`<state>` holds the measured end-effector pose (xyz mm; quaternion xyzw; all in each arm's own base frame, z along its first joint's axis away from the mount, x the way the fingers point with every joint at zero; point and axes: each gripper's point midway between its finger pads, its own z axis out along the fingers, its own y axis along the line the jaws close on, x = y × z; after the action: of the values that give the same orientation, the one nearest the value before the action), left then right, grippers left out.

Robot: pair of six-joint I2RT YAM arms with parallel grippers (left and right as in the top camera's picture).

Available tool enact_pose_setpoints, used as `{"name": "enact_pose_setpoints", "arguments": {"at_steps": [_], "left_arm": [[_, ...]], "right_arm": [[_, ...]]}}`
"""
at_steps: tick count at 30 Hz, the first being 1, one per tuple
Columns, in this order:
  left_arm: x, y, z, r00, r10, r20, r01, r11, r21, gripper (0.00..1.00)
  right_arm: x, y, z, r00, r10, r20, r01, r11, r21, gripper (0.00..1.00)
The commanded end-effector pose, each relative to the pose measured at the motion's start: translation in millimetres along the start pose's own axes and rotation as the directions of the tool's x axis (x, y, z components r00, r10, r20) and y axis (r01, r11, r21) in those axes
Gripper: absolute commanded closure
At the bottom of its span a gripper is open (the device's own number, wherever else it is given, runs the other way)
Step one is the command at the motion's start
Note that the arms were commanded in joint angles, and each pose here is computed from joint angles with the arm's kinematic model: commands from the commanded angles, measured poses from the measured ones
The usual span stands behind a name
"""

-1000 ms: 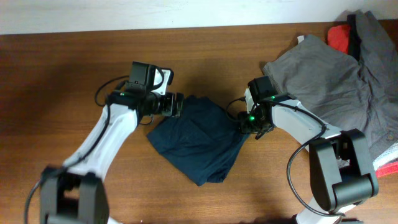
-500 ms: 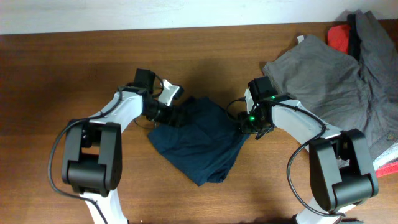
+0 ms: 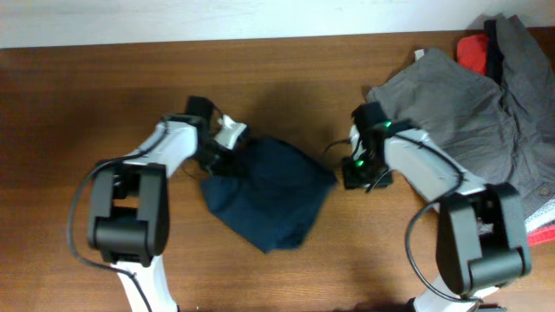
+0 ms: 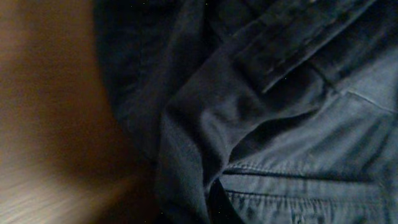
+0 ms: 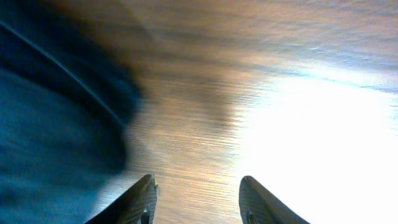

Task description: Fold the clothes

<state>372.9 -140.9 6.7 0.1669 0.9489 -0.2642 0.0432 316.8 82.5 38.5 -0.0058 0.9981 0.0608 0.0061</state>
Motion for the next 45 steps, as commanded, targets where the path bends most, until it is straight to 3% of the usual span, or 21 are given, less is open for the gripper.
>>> {"name": "enact_pose_setpoints", "arguments": {"at_steps": [1,7,15,20,21,22,26,28,30,33,35,45], "left_arm": [[-16.3,101.1,-99.1,0.959,-0.186,0.213,0.255,0.895,-0.366,0.99],[-2.9,200.9,-218.3,0.862,-0.233,0.45,0.462,0.727,-0.508,0.99],[23.5,265.0,-284.5,0.782,-0.195,0.592,0.562,0.631,-0.535,0.99],[20.0,274.3,-299.1,0.758,-0.158,0.632,0.578,0.612,-0.54,0.96],[17.5,275.1,-302.2,0.754,-0.147,0.641,0.578,0.61,-0.541,0.67],[15.6,275.0,-306.8,0.749,-0.141,0.648,0.583,0.606,-0.542,0.0],[5.1,262.2,-338.6,0.709,-0.158,0.687,0.627,0.588,-0.511,0.01],[-10.0,243.8,-348.7,0.704,-0.15,0.694,0.611,0.626,-0.484,0.01],[-37.9,211.2,-346.9,0.718,-0.116,0.686,0.54,0.715,-0.444,0.01],[-66.1,176.0,-321.5,0.742,-0.089,0.665,0.431,0.823,-0.37,0.01],[-80.0,160.1,-295.1,0.773,-0.084,0.628,0.377,0.858,-0.35,0.01],[-97.1,143.2,-168.3,0.901,-0.139,0.41,0.277,0.913,-0.299,0.01]], "right_arm": [[-35.1,-26.5,-81.8,0.978,0.042,0.206,-0.057,0.996,0.07,0.52],[-32.3,-32.0,-139.8,0.957,0.024,0.29,-0.046,0.997,0.068,0.52],[-24.8,-32.3,-141.9,0.961,0.027,0.275,-0.048,0.996,0.07,0.52],[-24.8,-32.2,-142.1,0.961,0.029,0.275,-0.05,0.996,0.069,0.52],[-24.7,-32.2,-141.9,0.961,0.03,0.275,-0.05,0.996,0.068,0.52],[-24.3,-32.1,-141.8,0.962,0.03,0.273,-0.05,0.996,0.068,0.52],[-22.4,-31.9,-141.3,0.964,0.031,0.265,-0.05,0.997,0.067,0.52],[-22.3,-32.0,-141.2,0.964,0.031,0.265,-0.05,0.996,0.067,0.52],[-22.3,-31.9,-141.2,0.964,0.031,0.265,-0.05,0.997,0.067,0.52],[-22.1,-31.9,-141.2,0.964,0.031,0.264,-0.05,0.997,0.066,0.52],[-21.1,-31.2,-140.8,0.965,0.031,0.259,-0.049,0.997,0.063,0.52],[-14.9,-31.4,-139.3,0.972,0.033,0.234,-0.05,0.997,0.063,0.52]]}}
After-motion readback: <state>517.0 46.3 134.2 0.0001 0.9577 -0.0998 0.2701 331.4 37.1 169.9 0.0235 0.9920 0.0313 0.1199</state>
